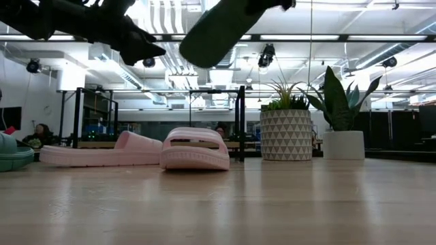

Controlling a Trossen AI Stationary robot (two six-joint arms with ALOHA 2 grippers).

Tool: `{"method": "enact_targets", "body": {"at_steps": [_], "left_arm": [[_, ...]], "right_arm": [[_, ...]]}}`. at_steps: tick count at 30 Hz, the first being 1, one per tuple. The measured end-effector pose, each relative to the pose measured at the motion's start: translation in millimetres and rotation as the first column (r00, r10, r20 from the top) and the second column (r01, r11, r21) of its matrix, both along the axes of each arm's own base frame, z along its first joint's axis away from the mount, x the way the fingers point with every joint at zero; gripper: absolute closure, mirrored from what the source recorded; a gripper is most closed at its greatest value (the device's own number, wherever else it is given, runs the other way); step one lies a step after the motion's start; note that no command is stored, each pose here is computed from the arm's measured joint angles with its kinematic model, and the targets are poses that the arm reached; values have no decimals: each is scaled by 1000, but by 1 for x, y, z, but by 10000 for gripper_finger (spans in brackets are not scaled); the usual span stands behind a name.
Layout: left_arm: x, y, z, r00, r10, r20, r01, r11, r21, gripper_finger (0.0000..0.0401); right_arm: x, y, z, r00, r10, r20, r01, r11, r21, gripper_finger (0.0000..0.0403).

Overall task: Pick and place slides into the shelf
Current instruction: Put the right green slide into the shelf

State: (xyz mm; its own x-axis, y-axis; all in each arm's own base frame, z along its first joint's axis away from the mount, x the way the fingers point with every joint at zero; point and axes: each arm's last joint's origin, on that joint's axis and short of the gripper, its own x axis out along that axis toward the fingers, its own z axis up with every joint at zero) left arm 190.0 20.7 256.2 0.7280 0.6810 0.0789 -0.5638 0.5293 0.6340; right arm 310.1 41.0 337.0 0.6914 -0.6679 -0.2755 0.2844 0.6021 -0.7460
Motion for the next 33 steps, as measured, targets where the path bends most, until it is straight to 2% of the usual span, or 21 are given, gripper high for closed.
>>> {"method": "enact_targets", "body": {"at_steps": [8, 17, 24, 33], "left_arm": [[-14, 0, 5, 998, 11, 69, -4, 996, -95, 95], [-31, 0, 8, 996, 24, 81, -11, 988, -155, 95], [-40, 0, 7, 998, 27, 58, -17, 985, -172, 95], [-45, 0, 9, 997, 27, 67, -15, 985, -172, 95]], "right_arm": [[41, -20, -23, 982, -188, -8, 187, 981, -60, 352], [89, -34, -47, 963, -253, -97, 243, 964, -105, 352], [108, -55, -74, 922, -334, -197, 310, 940, -146, 352], [122, -66, -115, 883, -359, -303, 314, 931, -189, 353]]}}
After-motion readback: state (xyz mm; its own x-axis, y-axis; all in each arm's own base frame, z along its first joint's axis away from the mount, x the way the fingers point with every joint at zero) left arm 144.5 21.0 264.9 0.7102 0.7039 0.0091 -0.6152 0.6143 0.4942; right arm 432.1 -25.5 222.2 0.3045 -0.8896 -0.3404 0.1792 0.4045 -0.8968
